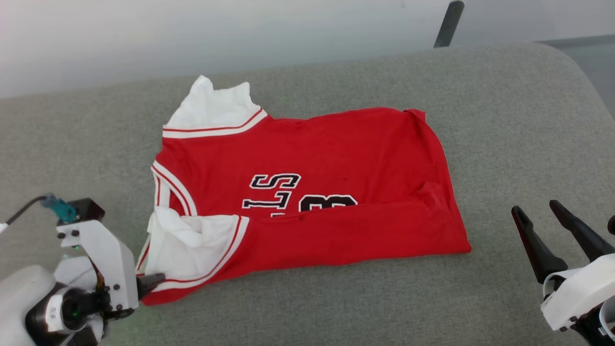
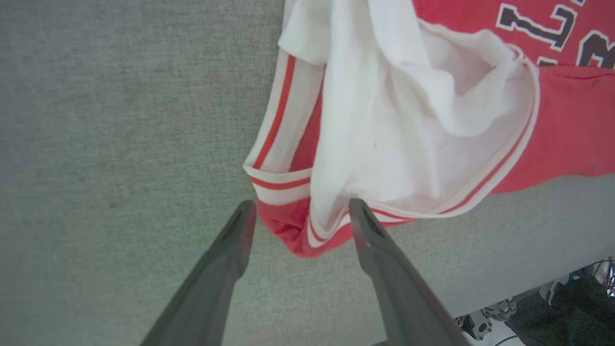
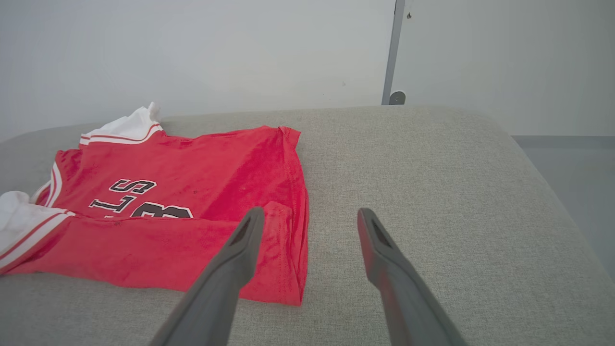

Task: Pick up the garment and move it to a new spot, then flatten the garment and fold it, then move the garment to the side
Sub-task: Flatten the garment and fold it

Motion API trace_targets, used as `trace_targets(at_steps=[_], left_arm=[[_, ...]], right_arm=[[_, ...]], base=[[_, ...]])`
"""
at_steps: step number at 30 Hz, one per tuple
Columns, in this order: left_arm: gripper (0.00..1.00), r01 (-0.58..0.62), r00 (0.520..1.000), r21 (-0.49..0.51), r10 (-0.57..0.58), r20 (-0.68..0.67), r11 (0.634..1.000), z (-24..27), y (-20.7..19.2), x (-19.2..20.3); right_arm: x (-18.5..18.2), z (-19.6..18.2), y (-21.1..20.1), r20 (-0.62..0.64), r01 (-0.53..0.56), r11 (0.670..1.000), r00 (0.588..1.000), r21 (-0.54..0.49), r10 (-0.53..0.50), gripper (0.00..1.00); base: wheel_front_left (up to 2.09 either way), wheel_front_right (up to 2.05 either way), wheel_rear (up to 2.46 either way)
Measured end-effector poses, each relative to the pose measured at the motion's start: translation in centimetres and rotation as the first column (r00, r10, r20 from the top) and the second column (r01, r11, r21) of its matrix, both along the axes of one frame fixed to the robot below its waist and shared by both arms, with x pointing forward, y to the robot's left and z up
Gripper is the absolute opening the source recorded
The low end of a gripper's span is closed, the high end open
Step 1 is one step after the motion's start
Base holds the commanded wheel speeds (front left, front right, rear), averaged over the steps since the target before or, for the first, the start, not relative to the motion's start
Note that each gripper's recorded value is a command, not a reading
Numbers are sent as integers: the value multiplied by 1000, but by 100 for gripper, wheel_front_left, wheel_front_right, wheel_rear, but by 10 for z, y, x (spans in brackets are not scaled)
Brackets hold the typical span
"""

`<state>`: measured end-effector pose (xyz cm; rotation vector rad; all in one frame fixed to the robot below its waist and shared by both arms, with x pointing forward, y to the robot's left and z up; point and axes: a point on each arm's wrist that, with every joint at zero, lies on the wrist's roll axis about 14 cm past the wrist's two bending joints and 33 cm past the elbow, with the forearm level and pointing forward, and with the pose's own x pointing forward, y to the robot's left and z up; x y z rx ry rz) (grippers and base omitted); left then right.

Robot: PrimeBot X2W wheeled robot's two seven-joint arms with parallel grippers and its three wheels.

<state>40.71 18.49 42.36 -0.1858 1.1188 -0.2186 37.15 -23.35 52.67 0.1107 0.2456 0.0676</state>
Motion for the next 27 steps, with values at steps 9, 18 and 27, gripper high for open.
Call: trace_targets(at_steps=[9,18,27], left_arm=[[100,6,996,19,-4,-95,1000,-27,-1,3],[0,-12,986,-3,12,-164,1000,-41,0,5],[0,2,986,-17,-5,-167,1000,-46,-5,10]], right_arm=[[4,-11,-1,-33,16,1000,999,16,-15,100],[3,-36,3,-163,4,1000,987,28,1,100],[-3,-76,11,-375,-26,998,926,55,45,100]], base=[[0,0,0],[0,0,0],[0,0,0]])
